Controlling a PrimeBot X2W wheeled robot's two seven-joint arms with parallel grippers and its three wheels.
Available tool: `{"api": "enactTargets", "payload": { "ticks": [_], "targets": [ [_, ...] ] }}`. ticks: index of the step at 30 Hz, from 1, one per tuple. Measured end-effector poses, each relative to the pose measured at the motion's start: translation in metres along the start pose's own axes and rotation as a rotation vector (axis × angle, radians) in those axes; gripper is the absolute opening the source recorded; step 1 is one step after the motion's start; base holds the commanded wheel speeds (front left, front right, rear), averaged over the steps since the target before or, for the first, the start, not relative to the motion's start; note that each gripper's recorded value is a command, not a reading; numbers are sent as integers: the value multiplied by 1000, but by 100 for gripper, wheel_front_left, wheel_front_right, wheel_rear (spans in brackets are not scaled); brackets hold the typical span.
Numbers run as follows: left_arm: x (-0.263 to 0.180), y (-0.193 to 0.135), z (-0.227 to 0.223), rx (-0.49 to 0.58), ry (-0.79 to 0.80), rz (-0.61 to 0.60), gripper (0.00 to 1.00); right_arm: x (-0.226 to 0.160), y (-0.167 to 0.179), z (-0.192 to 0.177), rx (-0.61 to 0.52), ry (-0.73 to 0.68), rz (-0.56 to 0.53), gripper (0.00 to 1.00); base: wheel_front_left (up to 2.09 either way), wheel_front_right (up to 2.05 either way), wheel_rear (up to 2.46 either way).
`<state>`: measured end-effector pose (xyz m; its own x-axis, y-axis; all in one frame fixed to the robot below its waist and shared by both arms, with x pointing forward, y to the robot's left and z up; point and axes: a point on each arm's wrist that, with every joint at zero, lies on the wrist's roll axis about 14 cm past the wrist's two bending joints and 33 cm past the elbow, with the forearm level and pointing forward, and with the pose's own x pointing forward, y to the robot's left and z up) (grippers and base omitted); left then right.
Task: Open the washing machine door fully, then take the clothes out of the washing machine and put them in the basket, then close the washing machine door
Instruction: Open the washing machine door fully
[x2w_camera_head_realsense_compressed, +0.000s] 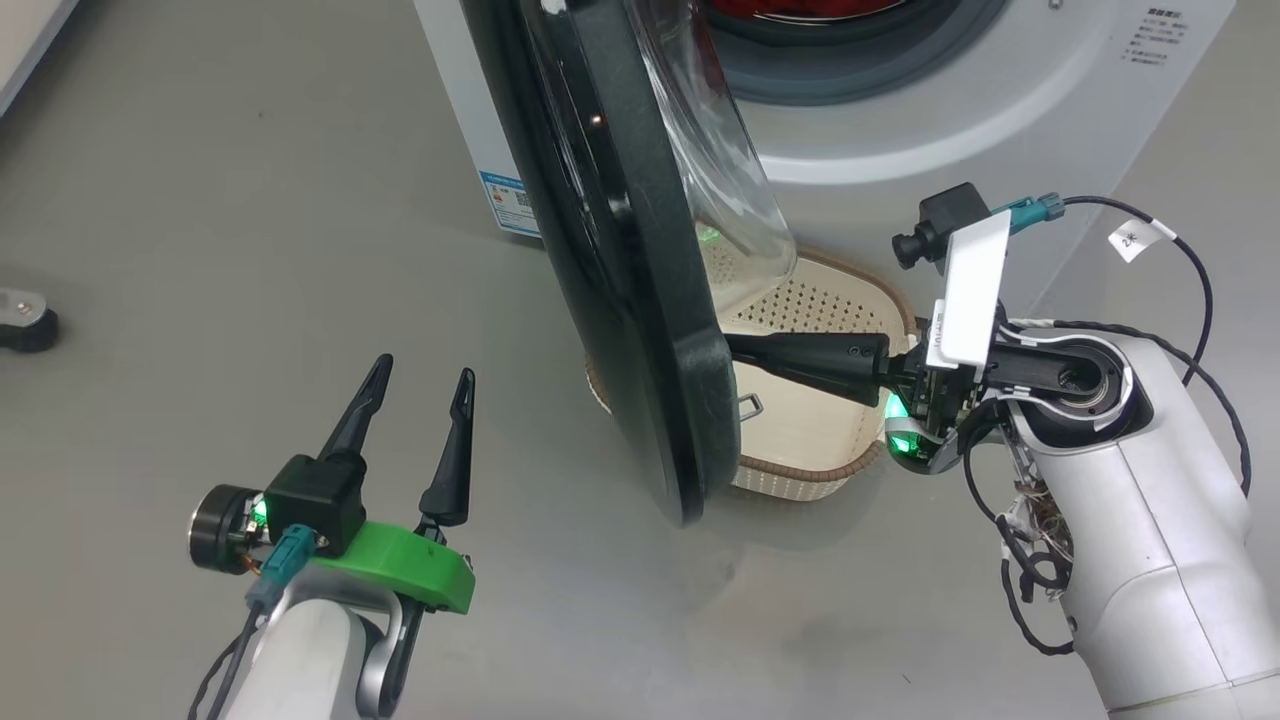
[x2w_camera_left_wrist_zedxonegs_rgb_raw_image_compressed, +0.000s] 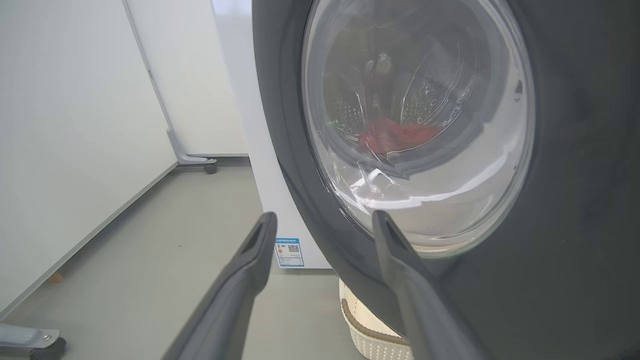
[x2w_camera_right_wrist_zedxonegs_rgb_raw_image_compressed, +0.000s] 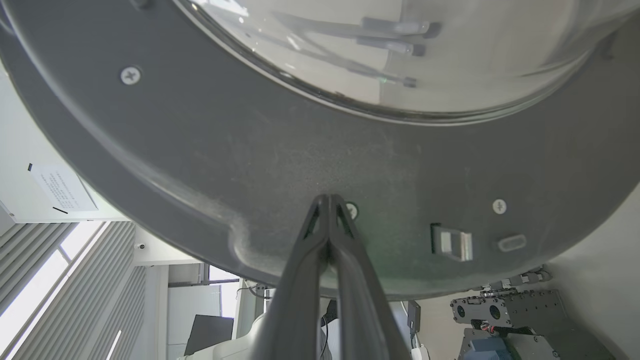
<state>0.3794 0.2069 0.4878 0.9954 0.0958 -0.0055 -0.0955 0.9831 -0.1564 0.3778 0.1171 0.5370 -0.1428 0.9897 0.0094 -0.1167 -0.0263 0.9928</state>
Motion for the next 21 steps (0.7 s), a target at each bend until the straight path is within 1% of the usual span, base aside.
{"api": "enactTargets", "payload": {
  "ticks": [12,21],
  "targets": [
    [-14,6,5,7,-8,15,100,23,4,-26,29,89,42,0,0,0,0],
    [-31,21,9,7,-17,64,100,41,12,-42,39,129,70,0,0,0,0]
  ]
}}
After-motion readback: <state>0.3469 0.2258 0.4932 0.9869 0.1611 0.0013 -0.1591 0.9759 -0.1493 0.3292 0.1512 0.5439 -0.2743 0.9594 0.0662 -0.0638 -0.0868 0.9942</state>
